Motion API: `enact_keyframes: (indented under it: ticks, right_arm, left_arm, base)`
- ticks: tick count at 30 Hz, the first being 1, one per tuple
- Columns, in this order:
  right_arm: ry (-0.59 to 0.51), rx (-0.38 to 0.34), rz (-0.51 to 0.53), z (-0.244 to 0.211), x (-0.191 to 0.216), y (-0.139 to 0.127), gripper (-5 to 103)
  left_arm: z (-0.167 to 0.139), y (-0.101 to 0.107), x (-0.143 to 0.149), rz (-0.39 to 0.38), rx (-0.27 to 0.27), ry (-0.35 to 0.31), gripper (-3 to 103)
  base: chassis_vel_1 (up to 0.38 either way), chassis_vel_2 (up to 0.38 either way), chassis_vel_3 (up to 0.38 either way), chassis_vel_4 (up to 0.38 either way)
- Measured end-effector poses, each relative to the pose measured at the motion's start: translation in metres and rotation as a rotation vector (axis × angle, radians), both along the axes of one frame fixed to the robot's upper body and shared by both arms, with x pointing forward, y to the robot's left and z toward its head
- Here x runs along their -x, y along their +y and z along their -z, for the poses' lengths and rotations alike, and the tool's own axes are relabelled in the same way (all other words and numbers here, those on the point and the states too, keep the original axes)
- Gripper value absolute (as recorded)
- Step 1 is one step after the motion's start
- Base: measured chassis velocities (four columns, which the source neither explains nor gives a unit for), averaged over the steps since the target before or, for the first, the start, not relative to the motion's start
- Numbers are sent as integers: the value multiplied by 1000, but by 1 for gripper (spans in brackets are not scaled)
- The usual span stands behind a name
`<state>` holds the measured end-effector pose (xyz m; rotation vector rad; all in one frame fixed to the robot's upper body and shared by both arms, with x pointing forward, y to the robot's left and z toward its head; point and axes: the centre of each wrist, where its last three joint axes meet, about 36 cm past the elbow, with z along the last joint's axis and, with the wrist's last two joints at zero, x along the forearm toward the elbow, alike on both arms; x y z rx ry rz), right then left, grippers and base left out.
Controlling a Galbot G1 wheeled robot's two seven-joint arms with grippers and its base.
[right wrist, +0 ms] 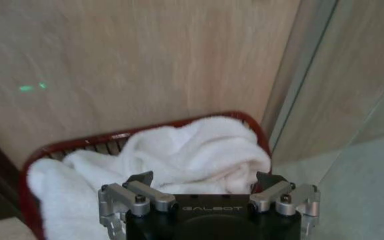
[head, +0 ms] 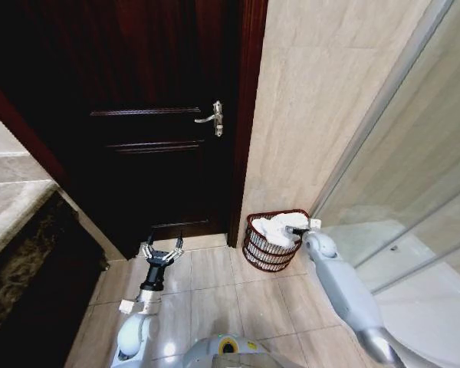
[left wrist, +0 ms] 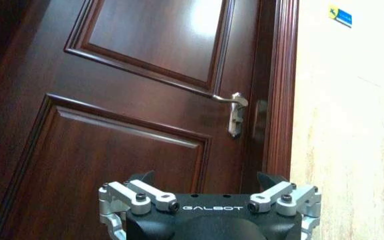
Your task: Discard the used towel into the hamper.
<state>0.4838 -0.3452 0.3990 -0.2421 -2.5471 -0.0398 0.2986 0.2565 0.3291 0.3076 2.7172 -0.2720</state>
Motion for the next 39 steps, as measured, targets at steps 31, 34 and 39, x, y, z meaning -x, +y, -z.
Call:
enact_keyframes:
  ticks: [31, 34, 39]
  right_arm:
    - [173, -157, -36, 21, 37, 59, 100]
    - [180, -148, -20, 27, 23, 56, 100]
    - [193, -130, 2, 44, -1, 45, 100]
  left_arm:
    - [1, 2, -2, -10, 0, -3, 100]
    - [1, 2, -2, -12, -1, -1, 100]
    - [1, 4, -4, -17, -2, -4, 100]
  base:
    - [0, 0, 0, 0]
    - [0, 0, 0, 0]
    - [0, 0, 0, 0]
